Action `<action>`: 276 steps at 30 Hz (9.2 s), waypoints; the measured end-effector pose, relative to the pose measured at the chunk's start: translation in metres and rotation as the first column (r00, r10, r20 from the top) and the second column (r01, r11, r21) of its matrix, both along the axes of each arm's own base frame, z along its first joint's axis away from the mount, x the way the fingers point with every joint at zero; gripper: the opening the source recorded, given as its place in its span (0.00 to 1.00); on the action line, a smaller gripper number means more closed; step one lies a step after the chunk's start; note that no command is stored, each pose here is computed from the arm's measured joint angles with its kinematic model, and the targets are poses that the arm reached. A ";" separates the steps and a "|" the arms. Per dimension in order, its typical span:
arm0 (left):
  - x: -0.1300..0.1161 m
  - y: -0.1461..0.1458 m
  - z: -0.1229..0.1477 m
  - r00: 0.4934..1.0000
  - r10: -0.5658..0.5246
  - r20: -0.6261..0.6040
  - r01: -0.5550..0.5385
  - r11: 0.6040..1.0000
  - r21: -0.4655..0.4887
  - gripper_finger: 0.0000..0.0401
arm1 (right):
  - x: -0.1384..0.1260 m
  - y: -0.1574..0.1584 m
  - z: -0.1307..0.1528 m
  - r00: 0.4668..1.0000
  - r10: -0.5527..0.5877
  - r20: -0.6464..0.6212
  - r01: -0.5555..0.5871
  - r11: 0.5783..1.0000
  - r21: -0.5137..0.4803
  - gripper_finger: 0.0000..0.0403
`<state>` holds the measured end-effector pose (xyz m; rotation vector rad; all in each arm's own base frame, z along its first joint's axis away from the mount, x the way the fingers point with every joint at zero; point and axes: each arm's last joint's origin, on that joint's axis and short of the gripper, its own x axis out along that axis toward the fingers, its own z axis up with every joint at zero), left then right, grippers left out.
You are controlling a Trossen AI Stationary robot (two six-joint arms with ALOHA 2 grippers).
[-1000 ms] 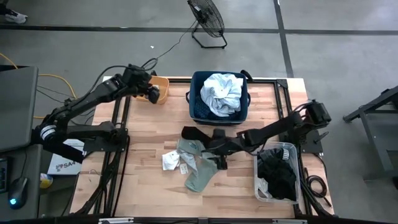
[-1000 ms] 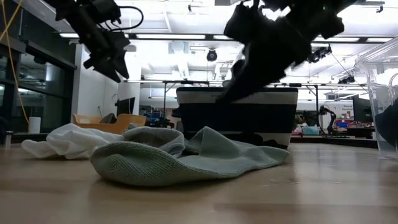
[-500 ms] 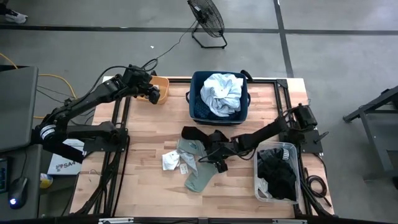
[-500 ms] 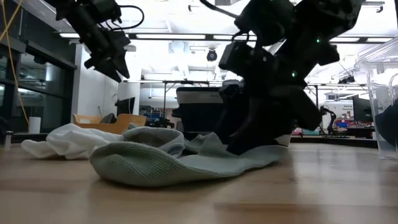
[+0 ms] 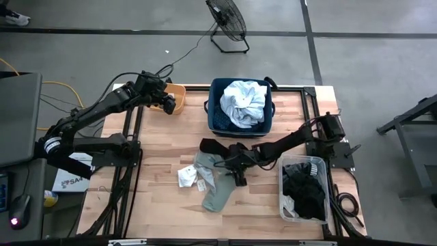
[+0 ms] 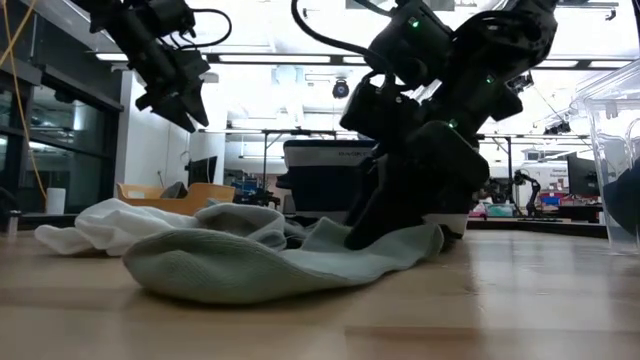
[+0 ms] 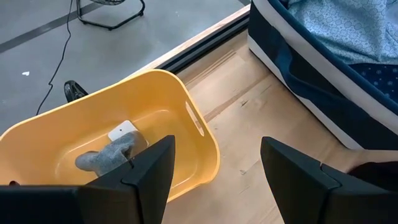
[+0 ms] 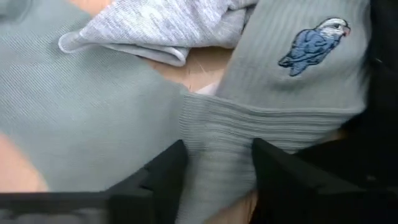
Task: Pick & Place Cloths
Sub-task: Put the gray sock into the yellow bin
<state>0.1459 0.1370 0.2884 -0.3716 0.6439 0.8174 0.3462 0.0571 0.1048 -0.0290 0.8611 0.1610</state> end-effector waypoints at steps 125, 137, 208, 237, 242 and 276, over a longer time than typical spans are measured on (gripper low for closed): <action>0.131 -0.142 0.022 0.685 -0.721 -0.105 0.552 0.419 0.721 0.86 | -0.023 -0.010 0.190 0.407 -0.420 0.811 0.404 0.879 0.252 0.02; 0.131 -0.141 0.022 0.724 -0.685 -0.083 0.521 0.464 0.717 0.85 | -0.024 -0.014 0.182 0.404 -0.495 0.769 0.553 0.802 0.226 0.02; 0.064 -0.121 0.040 0.959 -0.190 -0.209 0.283 0.663 0.694 0.02 | -0.023 -0.012 0.182 0.432 -0.471 0.769 0.496 0.836 0.233 0.72; 0.012 0.047 -0.029 0.874 0.357 -0.329 -0.263 0.918 0.298 0.02 | -0.023 -0.012 0.176 0.460 -0.510 0.727 0.507 0.823 0.257 0.72; 0.023 0.062 -0.048 0.863 0.347 -0.368 -0.254 0.926 0.278 0.02 | -0.023 -0.012 0.174 0.471 -0.509 0.721 0.511 0.823 0.248 0.72; 0.044 0.073 -0.109 0.891 0.096 -0.445 -0.129 0.991 -0.044 0.41 | -0.023 -0.013 0.172 0.475 -0.528 0.704 0.514 0.816 0.266 0.72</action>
